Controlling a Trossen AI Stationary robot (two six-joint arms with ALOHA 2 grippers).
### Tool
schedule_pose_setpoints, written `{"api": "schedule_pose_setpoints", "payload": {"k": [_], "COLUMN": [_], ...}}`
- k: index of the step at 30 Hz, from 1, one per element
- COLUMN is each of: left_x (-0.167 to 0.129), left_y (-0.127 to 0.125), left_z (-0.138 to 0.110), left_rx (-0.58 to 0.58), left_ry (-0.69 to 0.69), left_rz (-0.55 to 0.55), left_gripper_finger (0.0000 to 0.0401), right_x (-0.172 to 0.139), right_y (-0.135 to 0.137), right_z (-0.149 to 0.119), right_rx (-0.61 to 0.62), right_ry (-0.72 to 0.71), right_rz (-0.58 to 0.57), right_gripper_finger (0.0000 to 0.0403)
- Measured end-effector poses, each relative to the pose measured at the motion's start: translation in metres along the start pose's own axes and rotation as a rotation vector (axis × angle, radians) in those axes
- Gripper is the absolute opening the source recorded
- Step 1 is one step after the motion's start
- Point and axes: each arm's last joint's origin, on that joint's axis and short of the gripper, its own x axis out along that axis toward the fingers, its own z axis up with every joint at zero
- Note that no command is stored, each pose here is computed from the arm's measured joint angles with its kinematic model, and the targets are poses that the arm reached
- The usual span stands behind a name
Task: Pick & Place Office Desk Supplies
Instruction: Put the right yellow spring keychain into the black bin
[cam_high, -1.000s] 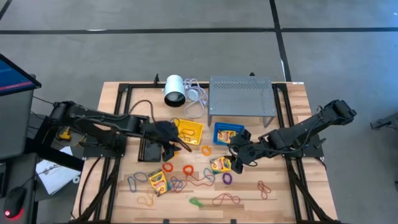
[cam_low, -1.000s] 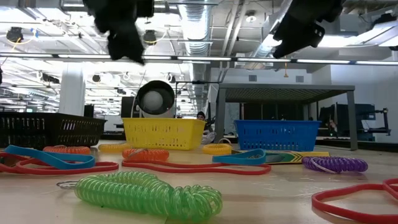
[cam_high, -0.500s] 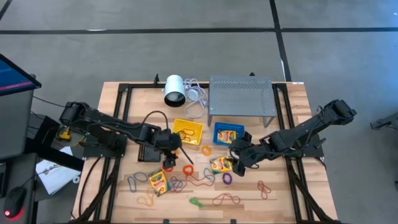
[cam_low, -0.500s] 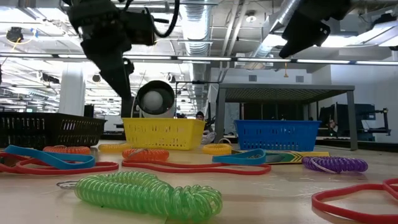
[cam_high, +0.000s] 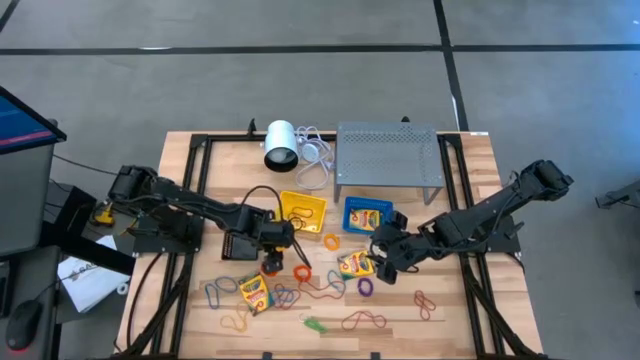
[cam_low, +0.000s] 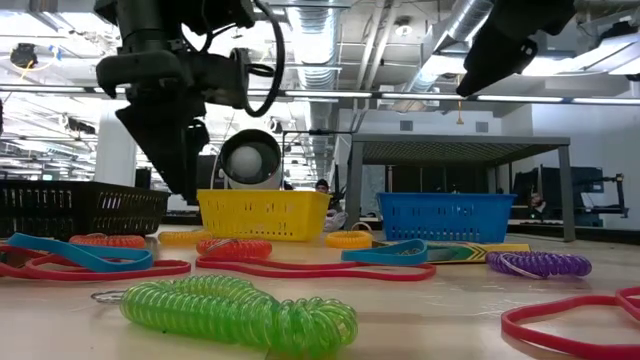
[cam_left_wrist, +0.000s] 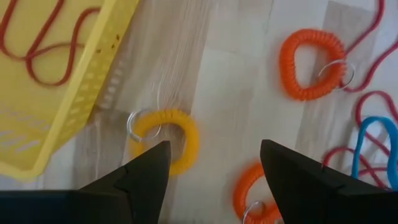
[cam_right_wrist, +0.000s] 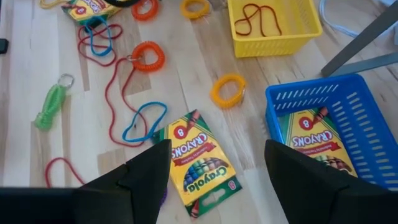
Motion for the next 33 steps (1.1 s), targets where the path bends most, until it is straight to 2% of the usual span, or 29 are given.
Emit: {"api": "schedule_pose_setpoints", "payload": {"k": [14, 22, 33], "left_x": [0.004, 0.026, 0.048], "left_y": [0.001, -0.001, -0.001], "left_z": [0.000, -0.004, -0.006], "left_rx": [0.011, 0.045, 0.064], "left_ry": [-0.003, 0.084, 0.133], "left_rz": [0.041, 0.064, 0.104], "left_gripper_finger": [0.0239, 0.0232, 0.0228], "right_x": [0.000, 0.000, 0.000], "right_y": [0.000, 0.000, 0.000], "right_z": [0.001, 0.001, 0.001], "right_rx": [-0.015, -0.015, -0.016], "right_ry": [-0.007, -0.007, -0.007], "right_rz": [0.002, 0.002, 0.002], "right_gripper_finger": [0.0253, 0.0253, 0.0253]}}
